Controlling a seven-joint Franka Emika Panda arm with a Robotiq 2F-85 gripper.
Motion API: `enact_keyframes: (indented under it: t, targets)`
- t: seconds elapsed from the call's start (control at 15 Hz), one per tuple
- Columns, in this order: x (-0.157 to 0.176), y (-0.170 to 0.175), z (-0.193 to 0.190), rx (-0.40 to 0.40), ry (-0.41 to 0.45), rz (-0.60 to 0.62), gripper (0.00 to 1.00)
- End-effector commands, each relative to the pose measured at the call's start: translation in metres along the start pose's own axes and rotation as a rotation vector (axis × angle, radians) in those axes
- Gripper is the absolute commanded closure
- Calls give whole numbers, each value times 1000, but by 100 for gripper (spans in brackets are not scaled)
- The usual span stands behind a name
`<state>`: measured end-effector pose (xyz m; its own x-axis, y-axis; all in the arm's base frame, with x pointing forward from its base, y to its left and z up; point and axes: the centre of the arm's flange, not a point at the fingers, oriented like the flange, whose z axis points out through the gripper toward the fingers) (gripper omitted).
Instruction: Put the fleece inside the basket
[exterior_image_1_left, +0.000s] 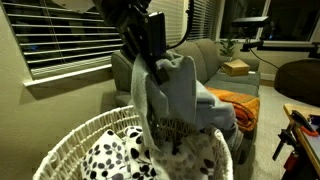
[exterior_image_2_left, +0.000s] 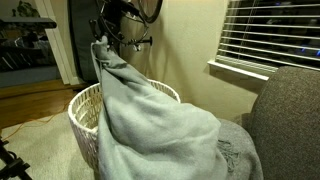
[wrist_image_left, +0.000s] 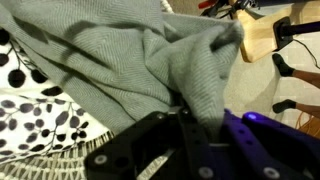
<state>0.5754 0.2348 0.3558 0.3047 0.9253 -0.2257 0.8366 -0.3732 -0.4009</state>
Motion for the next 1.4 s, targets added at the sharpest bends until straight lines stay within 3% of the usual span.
enact_keyframes:
  t: [0.0,0.53,0.93,1.33]
  targets:
    - [8,-7,-8,-27,-35,-31,57]
    - [-33,14,-9,-55,7,92,4]
    - [-82,49,0,-88,67,337,0]
    - [-120,61,26,-52,75,593,0]
